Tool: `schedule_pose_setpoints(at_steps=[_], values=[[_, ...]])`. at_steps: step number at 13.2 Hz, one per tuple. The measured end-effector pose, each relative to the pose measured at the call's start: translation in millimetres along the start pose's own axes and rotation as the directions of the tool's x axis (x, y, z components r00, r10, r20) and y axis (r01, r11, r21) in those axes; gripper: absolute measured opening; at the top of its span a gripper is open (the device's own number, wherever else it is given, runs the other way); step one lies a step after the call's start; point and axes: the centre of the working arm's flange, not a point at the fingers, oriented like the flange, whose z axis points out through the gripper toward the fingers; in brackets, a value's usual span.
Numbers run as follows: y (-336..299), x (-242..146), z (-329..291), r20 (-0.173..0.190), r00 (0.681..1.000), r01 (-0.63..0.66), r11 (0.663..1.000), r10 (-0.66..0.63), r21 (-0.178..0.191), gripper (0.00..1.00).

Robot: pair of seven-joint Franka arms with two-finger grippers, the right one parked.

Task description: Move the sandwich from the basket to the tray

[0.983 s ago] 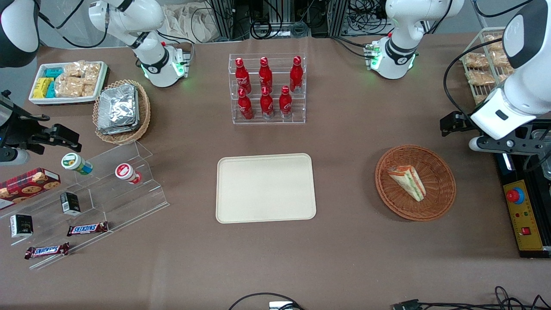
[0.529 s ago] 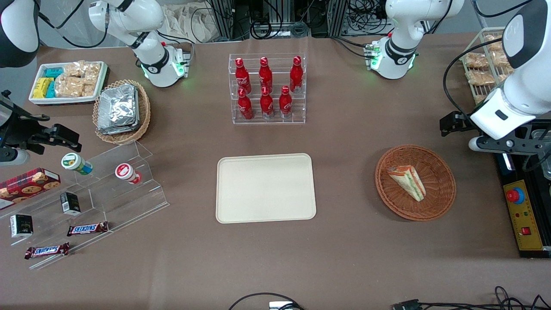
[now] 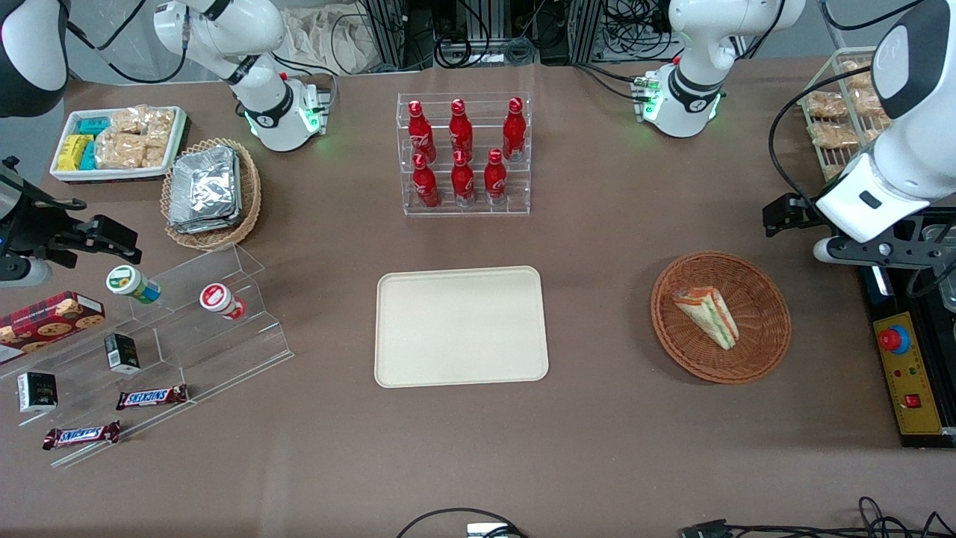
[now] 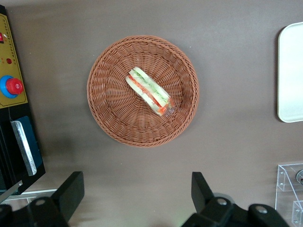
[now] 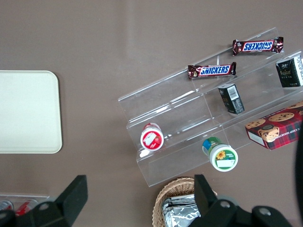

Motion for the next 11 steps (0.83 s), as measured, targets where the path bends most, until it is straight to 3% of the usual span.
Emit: schedule_pose_setpoints(at_steps=[5,7,9,11], values=[[0,1,2,0.003,1.0,0.007,1.0,-0.007,-0.001,1.0],[0,4,9,0.018,0.997,0.081,0.997,-0.081,-0.003,1.0],[0,12,26,0.049,0.971,0.232,0.973,-0.232,0.003,1.0],[1,23,53,0.097,0.923,0.371,0.928,-0.371,0.018,0.99]])
